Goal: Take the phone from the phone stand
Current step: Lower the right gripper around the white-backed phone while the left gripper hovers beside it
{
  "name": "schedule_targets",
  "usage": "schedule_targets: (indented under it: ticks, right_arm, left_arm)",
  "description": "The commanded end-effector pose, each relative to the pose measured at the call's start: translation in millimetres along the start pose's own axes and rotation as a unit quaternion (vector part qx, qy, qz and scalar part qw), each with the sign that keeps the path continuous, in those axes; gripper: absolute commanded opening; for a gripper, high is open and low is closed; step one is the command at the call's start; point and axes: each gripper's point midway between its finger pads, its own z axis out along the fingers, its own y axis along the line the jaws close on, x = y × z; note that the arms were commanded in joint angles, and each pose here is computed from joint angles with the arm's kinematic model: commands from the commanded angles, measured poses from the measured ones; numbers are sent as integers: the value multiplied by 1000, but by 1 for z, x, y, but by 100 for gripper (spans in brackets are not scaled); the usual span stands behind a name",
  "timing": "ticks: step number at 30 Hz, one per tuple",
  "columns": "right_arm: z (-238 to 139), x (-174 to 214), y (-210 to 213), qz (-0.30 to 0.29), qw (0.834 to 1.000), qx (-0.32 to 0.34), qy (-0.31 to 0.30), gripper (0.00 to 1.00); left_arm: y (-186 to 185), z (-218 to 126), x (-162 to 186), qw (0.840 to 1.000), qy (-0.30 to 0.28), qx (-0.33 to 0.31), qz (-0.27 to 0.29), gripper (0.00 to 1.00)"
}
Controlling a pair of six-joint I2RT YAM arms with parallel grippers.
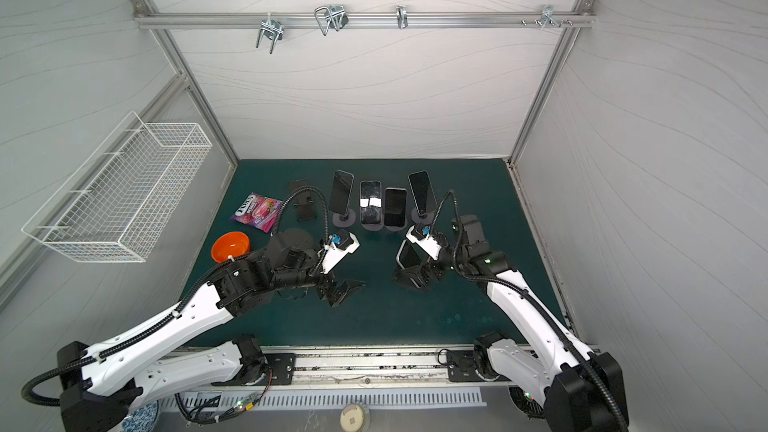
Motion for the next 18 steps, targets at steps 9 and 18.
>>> schedule_targets:
  ticks: [9, 18]
  right_arm:
    - [16, -7, -5, -25, 1000, -13, -1, 99]
    - [27, -1, -4, -29, 999, -21, 13, 99]
  left_arm:
    - [-2, -21, -17, 999, -35, -8, -11, 99]
    - [0, -27, -12, 999, -32, -18, -15, 99]
